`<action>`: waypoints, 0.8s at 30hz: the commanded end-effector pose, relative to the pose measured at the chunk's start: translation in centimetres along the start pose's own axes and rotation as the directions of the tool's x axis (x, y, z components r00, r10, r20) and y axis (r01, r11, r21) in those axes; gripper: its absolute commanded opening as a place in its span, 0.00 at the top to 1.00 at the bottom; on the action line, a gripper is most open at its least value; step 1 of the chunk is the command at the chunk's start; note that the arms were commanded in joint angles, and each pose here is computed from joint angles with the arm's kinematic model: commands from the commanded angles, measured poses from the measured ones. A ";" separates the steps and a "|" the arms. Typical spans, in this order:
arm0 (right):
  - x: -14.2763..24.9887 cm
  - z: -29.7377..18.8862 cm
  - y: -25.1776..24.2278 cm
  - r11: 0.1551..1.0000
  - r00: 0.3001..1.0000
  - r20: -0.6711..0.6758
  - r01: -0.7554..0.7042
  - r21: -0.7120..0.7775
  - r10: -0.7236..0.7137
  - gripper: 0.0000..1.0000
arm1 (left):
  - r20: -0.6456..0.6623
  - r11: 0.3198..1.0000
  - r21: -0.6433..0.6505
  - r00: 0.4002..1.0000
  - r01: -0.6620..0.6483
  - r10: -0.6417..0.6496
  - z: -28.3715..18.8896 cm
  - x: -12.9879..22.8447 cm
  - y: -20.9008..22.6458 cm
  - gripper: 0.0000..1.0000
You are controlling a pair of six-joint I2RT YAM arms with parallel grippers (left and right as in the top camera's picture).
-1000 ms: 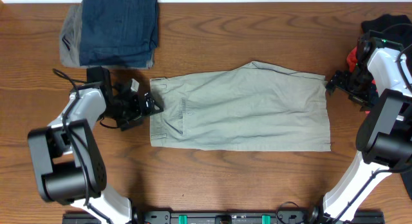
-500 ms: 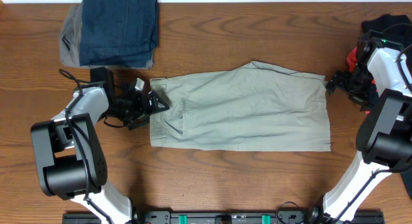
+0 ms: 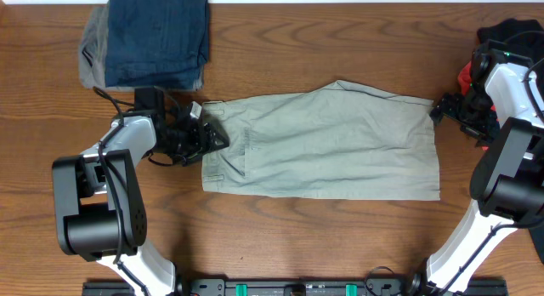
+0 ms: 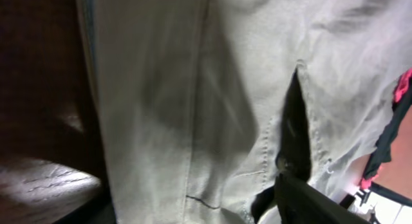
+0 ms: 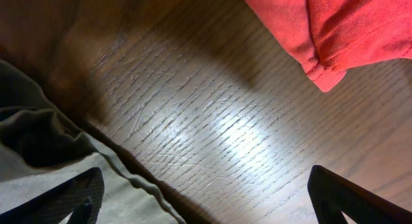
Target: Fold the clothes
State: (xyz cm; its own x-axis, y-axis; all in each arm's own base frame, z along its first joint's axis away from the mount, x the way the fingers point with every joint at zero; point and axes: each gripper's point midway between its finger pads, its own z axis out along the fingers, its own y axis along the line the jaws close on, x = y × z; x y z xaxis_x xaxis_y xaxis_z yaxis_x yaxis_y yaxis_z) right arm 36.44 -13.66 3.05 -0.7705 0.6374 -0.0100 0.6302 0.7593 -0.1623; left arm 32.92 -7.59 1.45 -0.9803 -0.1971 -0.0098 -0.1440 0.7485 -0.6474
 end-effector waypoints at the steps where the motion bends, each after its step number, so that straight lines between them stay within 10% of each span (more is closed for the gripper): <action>1: -0.6 -0.3 -0.2 1.000 1.000 0.018 -0.004 0.003 0.004 0.01 | -0.063 0.994 -0.098 0.997 0.045 -0.052 1.7 1.9 2.9 0.45; 9: -0.6 -0.3 -0.1 1.000 1.000 0.018 -0.004 0.003 0.004 0.01 | -0.061 0.992 -0.097 0.994 0.081 -0.087 1.7 2.0 2.8 0.94; 24: -0.6 -0.3 -0.1 1.000 1.000 0.018 -0.004 0.003 0.004 0.01 | -0.017 0.959 -0.244 0.988 0.143 -0.152 -2.5 0.2 3.8 0.94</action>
State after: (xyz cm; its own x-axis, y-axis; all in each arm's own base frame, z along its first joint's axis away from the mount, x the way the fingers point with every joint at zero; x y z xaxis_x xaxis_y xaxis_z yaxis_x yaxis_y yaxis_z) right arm 36.45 -13.66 3.05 -0.7705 0.6374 -0.0103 0.6303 0.7592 -0.1622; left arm 30.61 -5.81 0.23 -0.9558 -0.2540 0.1482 -0.2935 0.7937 -0.5328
